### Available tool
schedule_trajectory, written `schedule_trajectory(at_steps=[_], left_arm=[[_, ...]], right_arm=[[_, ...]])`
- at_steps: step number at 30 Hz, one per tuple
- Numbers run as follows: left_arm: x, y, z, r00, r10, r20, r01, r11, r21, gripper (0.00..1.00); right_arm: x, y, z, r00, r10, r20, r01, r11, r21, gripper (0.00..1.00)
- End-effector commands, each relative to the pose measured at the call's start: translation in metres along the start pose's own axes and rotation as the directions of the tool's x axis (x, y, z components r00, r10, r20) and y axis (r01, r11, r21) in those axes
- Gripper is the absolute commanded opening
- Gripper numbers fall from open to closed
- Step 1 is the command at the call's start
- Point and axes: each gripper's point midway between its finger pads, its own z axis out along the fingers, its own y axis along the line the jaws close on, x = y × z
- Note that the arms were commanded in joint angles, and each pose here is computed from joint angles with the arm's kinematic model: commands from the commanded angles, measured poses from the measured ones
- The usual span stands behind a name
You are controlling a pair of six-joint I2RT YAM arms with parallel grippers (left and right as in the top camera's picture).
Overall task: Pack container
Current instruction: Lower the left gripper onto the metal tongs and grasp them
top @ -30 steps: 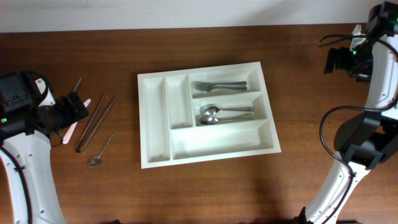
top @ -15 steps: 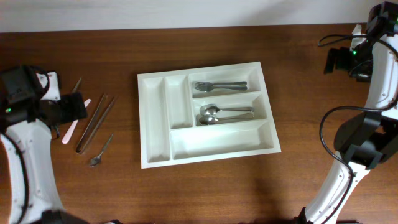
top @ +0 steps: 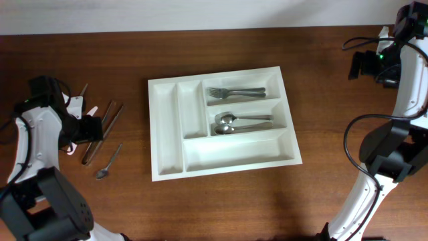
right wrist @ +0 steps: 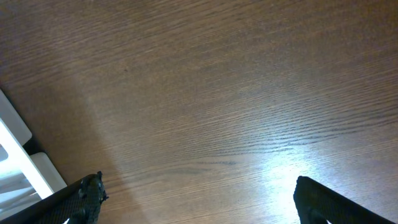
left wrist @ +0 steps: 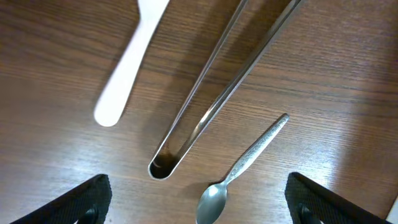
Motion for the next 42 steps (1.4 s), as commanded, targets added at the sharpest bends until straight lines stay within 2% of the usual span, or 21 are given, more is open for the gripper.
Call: schedule_trajectory(at_steps=[1, 7, 13, 19, 22, 32, 36, 40, 42], left_arm=[[-0.003, -0.015, 0.011, 0.997, 0.073, -0.010, -0.071, 0.994, 0.088, 0.91], [-0.006, -0.022, 0.037, 0.984, 0.177, -0.024, -0.172, 0.975, 0.138, 0.91], [-0.003, -0.023, 0.067, 0.943, 0.328, -0.050, -0.316, 0.934, 0.169, 0.90], [-0.006, -0.022, 0.085, 0.936, 0.348, -0.052, -0.335, 0.926, 0.172, 0.90], [-0.011, -0.019, 0.087, 0.934, 0.354, -0.037, -0.345, 0.926, 0.154, 0.77], [-0.023, -0.017, 0.088, 0.935, 0.354, 0.006, -0.352, 0.928, 0.124, 0.61], [-0.025, -0.016, 0.088, 0.935, 0.354, 0.014, -0.353, 0.928, 0.119, 0.47], [-0.027, -0.016, 0.088, 0.935, 0.354, 0.018, -0.353, 0.928, 0.116, 0.28], [-0.026, -0.016, 0.089, 0.935, 0.354, 0.017, -0.353, 0.928, 0.117, 0.23]], right_arm=[[0.001, 0.003, -0.001, 1.000, 0.004, -0.001, -0.004, 1.000, -0.007, 0.99], [0.001, 0.003, -0.001, 1.000, 0.004, -0.001, -0.004, 1.000, -0.007, 0.99], [0.001, 0.003, -0.001, 1.000, 0.004, -0.001, -0.004, 1.000, -0.007, 0.99], [0.001, 0.003, -0.001, 1.000, 0.004, -0.001, -0.004, 1.000, -0.007, 0.99], [0.001, 0.003, -0.001, 1.000, 0.004, -0.001, -0.004, 1.000, -0.007, 0.99], [0.001, 0.003, -0.001, 1.000, 0.004, -0.001, -0.004, 1.000, -0.007, 0.99], [0.001, 0.003, -0.001, 1.000, 0.004, -0.001, -0.004, 1.000, -0.007, 0.99], [0.001, 0.003, -0.001, 1.000, 0.004, -0.001, -0.004, 1.000, -0.007, 0.99], [0.001, 0.003, -0.001, 1.000, 0.004, -0.001, -0.004, 1.000, -0.007, 0.99]])
